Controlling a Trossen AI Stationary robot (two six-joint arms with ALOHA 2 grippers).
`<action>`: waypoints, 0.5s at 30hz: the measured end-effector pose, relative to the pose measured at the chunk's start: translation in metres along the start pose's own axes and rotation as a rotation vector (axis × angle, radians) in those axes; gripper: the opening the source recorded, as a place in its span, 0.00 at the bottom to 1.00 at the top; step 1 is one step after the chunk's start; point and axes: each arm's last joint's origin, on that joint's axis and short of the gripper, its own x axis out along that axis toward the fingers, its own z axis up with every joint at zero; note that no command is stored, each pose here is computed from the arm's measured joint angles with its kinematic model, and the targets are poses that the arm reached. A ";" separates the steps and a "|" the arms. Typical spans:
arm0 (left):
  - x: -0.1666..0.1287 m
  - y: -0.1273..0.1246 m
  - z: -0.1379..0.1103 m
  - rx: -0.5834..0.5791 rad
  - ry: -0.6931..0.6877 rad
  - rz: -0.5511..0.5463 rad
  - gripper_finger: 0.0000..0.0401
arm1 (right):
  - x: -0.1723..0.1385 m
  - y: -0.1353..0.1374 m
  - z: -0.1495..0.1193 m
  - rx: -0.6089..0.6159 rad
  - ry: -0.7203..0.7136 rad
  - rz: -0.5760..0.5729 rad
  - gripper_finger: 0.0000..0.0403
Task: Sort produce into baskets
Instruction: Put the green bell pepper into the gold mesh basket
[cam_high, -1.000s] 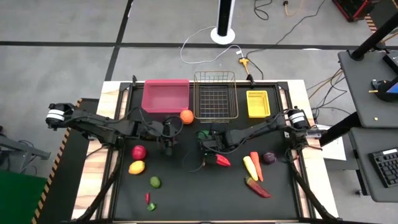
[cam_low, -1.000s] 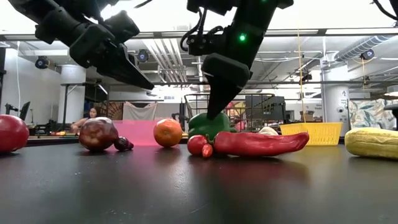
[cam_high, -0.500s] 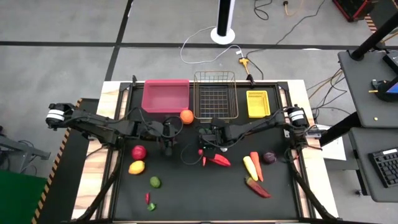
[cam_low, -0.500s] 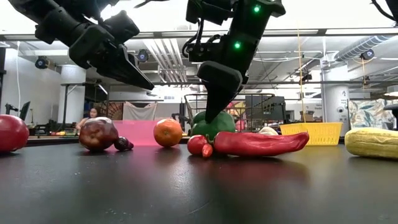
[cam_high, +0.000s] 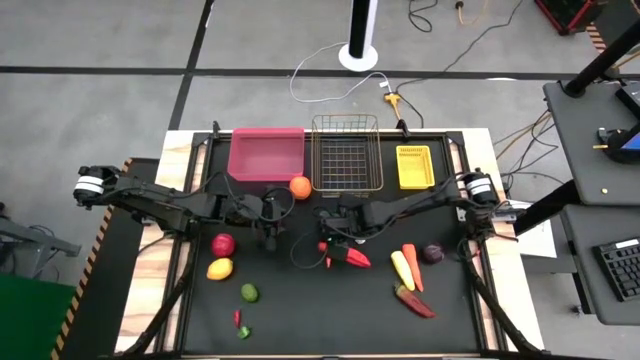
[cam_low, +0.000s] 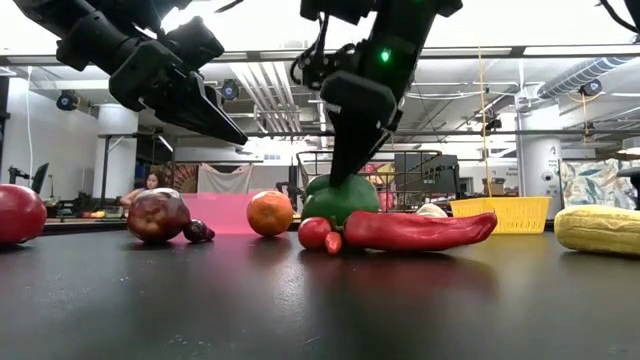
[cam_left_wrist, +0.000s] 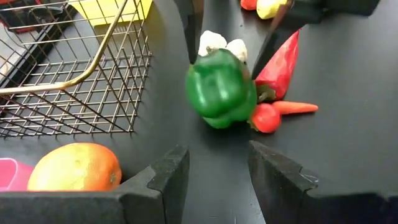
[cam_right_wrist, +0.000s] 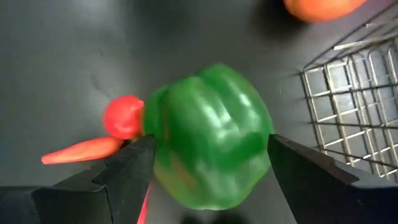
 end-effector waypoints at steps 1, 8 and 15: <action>0.000 0.000 0.000 0.000 0.000 0.000 0.36 | -0.003 0.000 0.002 0.002 -0.012 0.004 0.75; 0.000 0.000 0.000 0.000 -0.001 -0.001 0.36 | -0.011 -0.003 0.004 -0.048 -0.003 0.017 0.75; 0.000 -0.001 0.000 0.000 -0.005 -0.036 0.36 | -0.009 -0.005 0.005 -0.173 0.014 0.115 0.76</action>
